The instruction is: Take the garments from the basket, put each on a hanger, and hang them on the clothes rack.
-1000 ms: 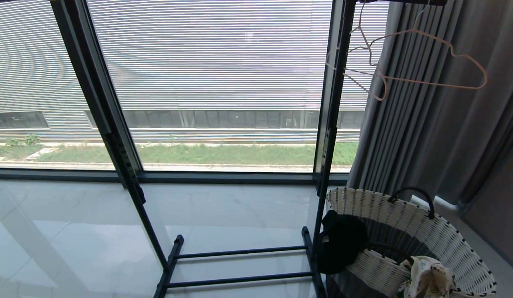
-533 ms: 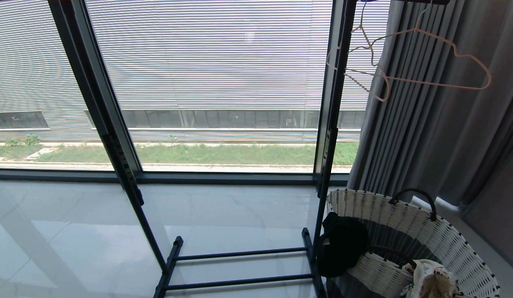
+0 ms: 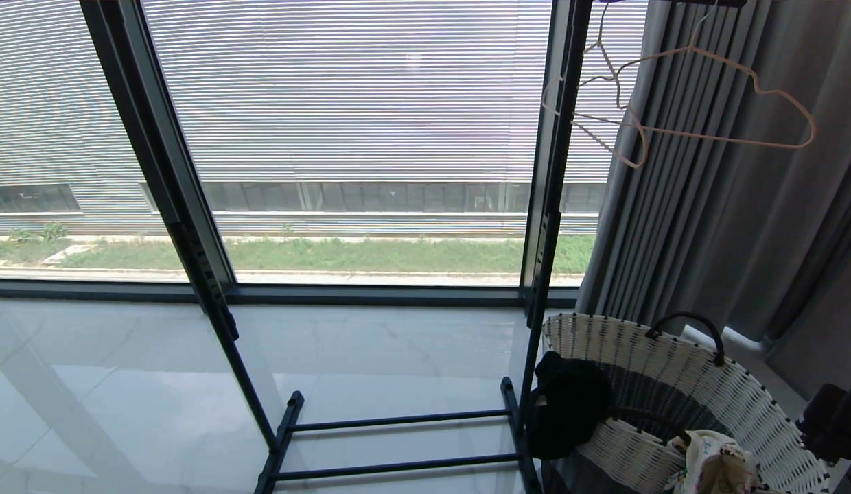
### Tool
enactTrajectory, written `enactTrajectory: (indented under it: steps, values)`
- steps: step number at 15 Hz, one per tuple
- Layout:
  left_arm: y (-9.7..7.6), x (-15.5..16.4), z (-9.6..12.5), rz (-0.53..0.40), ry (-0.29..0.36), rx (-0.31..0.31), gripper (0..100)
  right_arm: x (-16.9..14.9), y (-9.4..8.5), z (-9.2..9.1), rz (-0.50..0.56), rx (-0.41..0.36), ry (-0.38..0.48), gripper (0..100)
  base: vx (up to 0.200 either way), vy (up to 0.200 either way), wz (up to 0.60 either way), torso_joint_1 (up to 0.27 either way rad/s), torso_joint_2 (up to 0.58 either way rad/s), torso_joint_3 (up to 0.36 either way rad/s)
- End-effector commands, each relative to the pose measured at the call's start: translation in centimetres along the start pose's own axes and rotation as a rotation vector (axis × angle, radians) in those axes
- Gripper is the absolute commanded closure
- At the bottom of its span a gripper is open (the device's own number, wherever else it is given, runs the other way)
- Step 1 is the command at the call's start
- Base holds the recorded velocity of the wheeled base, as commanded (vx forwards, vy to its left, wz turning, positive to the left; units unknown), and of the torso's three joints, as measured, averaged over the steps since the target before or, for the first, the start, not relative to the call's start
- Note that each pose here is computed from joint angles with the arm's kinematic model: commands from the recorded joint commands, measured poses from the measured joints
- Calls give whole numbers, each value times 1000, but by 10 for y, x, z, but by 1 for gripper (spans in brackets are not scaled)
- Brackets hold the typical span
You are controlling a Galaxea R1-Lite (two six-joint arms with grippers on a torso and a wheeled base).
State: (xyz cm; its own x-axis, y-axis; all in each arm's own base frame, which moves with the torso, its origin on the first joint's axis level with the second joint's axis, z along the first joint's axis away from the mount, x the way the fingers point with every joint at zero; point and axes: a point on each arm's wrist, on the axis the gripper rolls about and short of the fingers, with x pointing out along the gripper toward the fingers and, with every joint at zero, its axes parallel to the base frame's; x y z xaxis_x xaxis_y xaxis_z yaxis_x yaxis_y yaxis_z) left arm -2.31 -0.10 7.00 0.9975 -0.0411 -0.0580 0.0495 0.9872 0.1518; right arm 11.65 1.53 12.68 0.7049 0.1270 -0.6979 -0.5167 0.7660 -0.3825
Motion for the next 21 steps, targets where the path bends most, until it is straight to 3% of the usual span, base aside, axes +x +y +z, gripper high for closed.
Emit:
enactTrajectory:
  steps: [1, 5, 11, 12, 16, 21]
  values:
    - [0, 0, 0, 0, -1, 1, 0, 70, -5, 2, 139, -78, 248, 0, 0, 0, 0, 0, 0, 0]
    - [0, 0, 0, 0, 0, 1, 0, 107, -19, 4, 67, -56, 272, 0, 0, 0, 0, 0, 0, 0]
    - [0, 0, 0, 0, 0, 1, 0, 130, -40, 14, 2, -36, 294, 0, 0, 0, 0, 0, 0, 0]
    - [0, 0, 0, 0, -1, 1, 0, 130, -39, 14, 2, -36, 296, 100, 0, 0, 0, 0, 0, 0]
    - [0, 0, 0, 0, -1, 3, 0, 113, -42, 20, -34, -38, 242, 100, 0, 0, 0, 0, 0, 0]
    - [0, 0, 0, 0, 0, 6, 0, 46, -31, 44, -37, -84, 126, 100, 0, 0, 0, 0, 0, 0]
